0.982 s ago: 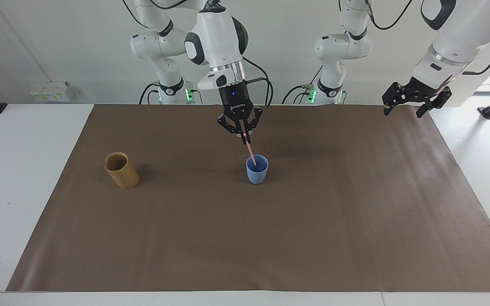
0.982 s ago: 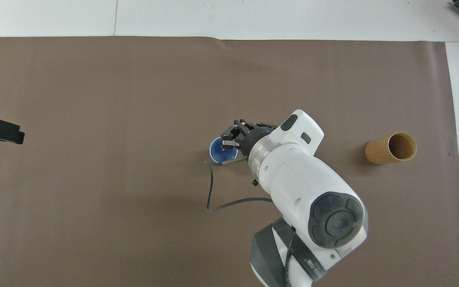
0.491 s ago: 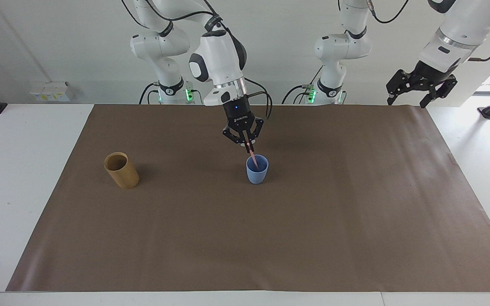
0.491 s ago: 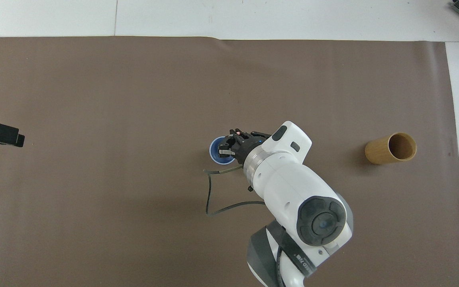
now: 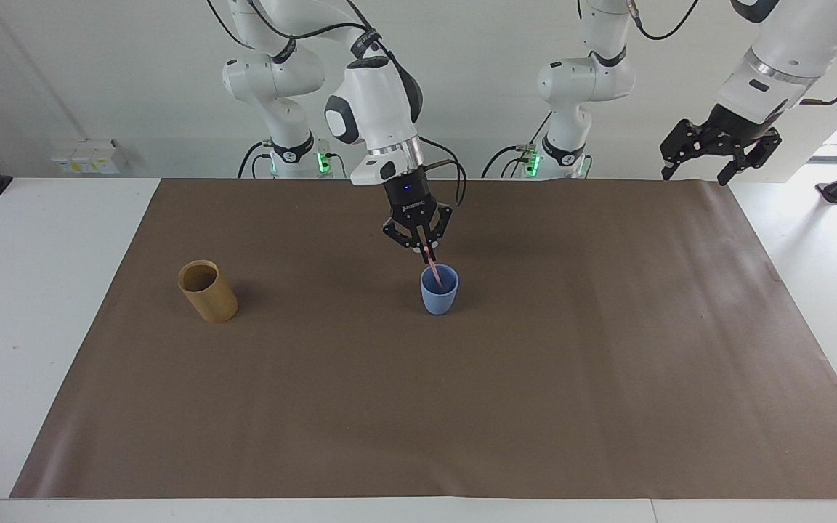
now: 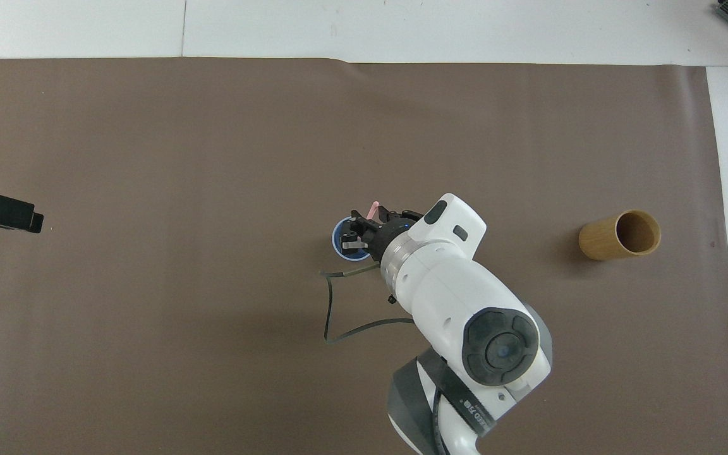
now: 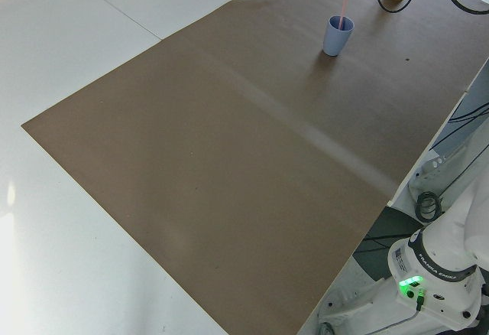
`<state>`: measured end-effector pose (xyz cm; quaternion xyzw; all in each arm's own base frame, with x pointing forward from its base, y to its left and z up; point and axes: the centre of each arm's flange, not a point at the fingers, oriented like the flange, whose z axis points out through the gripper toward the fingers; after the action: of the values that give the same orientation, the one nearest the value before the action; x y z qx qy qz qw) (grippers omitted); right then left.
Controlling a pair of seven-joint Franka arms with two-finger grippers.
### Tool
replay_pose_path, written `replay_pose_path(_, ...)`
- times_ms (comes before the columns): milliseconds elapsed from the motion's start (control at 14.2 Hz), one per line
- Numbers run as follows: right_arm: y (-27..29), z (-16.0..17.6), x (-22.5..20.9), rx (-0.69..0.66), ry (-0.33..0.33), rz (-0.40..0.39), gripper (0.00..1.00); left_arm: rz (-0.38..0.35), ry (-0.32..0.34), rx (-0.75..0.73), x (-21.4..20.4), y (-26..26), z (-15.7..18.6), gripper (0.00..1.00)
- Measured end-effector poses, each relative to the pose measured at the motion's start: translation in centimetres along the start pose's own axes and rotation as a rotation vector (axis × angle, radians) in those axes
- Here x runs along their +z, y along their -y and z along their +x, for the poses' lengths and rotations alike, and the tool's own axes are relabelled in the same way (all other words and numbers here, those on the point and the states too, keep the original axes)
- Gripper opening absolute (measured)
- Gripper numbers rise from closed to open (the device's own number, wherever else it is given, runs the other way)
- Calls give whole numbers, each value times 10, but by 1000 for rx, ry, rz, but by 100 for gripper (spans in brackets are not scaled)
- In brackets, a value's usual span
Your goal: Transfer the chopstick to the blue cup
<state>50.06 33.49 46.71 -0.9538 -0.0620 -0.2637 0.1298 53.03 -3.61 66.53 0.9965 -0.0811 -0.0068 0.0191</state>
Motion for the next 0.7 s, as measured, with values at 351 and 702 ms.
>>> replay_pose_path(351, -14, 36, -21, 38, -69, 2, 100, 0, -1, -8, -1, 4, -1, 100)
replay_pose_path(702, -63, 74, -65, 124, 43, -162, 100, 0, -2, -9, -1, 5, -1, 100)
